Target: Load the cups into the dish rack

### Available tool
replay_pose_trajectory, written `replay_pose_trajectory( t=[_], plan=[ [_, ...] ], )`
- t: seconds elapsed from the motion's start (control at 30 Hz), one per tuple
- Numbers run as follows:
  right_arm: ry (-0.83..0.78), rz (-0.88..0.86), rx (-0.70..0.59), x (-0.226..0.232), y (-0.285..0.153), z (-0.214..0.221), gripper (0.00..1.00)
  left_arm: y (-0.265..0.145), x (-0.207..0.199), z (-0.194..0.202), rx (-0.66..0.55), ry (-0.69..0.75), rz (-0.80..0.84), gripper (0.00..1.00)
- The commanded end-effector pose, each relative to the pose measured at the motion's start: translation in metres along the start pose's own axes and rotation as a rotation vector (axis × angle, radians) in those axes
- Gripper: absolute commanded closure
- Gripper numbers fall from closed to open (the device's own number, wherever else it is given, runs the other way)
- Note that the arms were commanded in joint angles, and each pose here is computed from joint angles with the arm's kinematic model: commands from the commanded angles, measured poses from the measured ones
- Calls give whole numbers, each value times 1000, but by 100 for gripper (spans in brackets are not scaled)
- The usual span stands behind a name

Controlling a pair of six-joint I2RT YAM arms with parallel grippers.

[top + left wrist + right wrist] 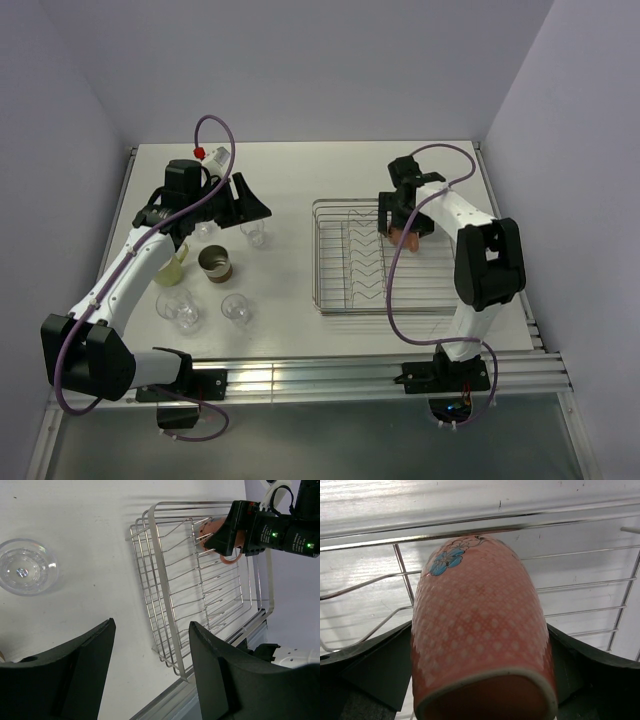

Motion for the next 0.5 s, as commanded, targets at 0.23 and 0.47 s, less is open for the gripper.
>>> replay_pose_trajectory(
  t=[0.23,0.47],
  plan=[
    [49,-41,-144,-3,-52,-19,1,0,3,-5,-26,35,-15,33],
    [67,-54,-203,-8,-73,-22,1,2,19,-3,-26,22,-173,34]
  ],
)
Point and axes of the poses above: each gripper's point midway between its finger pads, its own y axis out along the fingers, its own x axis along the line the jaws close on, z = x × y, the point moved 8 cm from there along -y, back along the fingers, and after that the axes turned 9 degrees about y, right-handed, at the moved point
